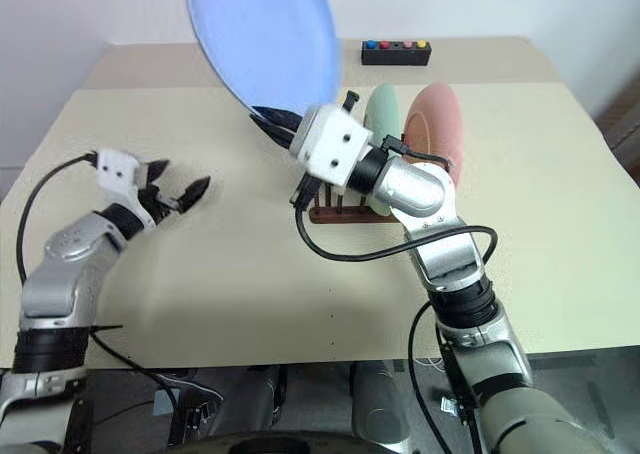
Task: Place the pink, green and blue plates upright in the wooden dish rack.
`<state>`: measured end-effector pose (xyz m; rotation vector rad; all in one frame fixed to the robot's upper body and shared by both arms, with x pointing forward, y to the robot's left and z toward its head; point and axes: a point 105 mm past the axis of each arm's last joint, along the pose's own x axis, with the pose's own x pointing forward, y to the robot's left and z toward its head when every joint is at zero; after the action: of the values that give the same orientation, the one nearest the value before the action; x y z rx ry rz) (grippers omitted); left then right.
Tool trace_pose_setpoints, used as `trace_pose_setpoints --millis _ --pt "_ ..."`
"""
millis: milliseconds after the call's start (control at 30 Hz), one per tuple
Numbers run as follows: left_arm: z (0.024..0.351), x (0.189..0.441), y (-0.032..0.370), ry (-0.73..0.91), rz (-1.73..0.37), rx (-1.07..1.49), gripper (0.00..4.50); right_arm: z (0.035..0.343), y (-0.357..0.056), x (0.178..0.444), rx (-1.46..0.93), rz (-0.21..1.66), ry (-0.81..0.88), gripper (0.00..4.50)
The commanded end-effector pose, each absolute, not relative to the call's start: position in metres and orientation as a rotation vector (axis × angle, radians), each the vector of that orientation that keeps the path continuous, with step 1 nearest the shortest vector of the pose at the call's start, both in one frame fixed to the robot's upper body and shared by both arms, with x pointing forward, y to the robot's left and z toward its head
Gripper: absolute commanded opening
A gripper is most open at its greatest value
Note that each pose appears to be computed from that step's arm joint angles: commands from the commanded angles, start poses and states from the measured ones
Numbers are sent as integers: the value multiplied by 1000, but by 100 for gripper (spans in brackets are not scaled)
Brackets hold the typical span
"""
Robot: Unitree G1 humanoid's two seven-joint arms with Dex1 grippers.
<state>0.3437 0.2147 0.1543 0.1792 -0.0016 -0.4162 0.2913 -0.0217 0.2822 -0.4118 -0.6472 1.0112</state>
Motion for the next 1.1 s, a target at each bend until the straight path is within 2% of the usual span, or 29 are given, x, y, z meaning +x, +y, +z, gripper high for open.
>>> trace_pose_setpoints --millis 33,267,400,600,1100 --pt "166 334 197 -50 -504 227 447 298 -29 275 -214 1090 -619 0" --pt "145 325 179 12 -612 232 447 291 -38 270 104 1135 -448 0" --pt "146 326 175 4 -637 216 447 279 -45 273 214 1107 -359 0" --pt "148 328 172 -3 -648 219 447 270 -54 279 336 1080 -280 0" --pt "148 326 169 -11 -652 209 447 259 -66 291 462 1014 -208 0"
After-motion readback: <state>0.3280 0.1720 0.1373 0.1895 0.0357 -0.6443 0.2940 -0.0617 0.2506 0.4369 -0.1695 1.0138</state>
